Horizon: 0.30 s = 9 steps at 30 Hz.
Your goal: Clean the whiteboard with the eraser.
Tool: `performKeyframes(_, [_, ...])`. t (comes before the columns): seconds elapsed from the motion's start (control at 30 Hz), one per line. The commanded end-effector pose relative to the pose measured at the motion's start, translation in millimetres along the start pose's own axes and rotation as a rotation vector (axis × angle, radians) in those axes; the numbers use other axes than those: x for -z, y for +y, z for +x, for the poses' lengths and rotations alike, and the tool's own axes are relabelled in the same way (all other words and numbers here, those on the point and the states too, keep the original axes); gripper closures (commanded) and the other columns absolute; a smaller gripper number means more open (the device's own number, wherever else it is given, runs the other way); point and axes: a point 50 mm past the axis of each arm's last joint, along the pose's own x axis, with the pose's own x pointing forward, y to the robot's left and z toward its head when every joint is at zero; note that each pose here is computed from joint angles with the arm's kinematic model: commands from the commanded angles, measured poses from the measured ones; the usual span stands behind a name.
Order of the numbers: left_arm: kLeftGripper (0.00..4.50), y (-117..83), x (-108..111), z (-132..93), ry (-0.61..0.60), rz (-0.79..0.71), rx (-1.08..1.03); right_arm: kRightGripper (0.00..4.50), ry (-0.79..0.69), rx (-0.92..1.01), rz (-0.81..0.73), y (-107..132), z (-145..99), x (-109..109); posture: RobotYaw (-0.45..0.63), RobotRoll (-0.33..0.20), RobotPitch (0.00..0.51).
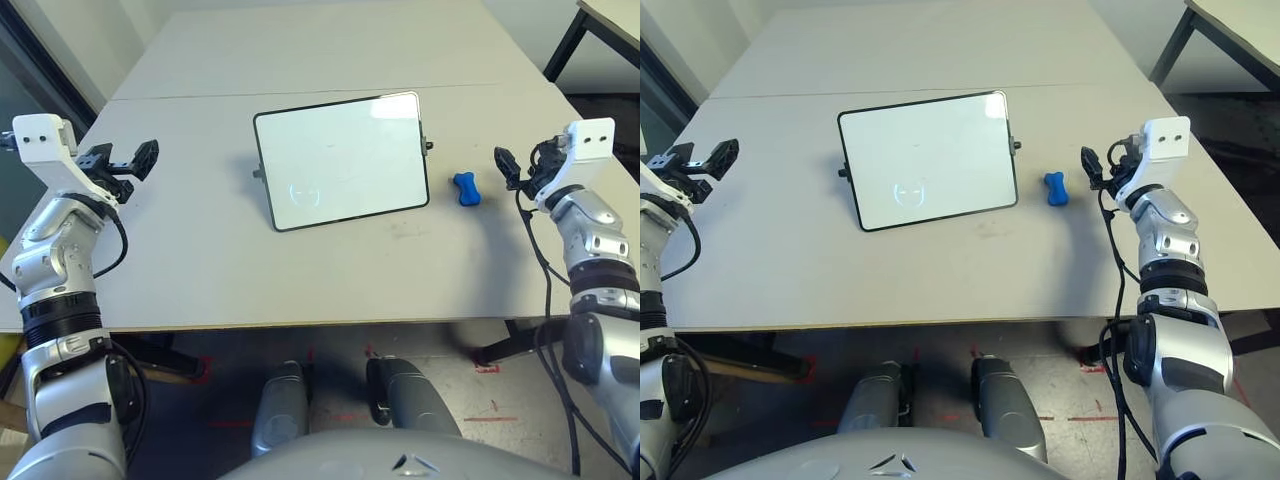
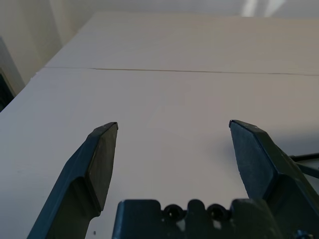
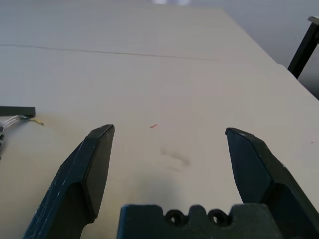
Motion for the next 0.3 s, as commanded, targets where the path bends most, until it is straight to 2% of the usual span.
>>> performKeyframes(0.03, [0.00,6.1,-0.6,2.3,0.001,0.014,-0.022,0.01,-0.026,0.021,0.014,-3.7,-2.8,-1.5,-0.07,0.000,0.080])
performKeyframes(0.3, [0.00,10.9,3.5,2.2,-0.001,0.011,-0.043,0.01,-0.044,0.015,0.023,-2.3,1.5,-8.7,-0.05,0.000,0.071])
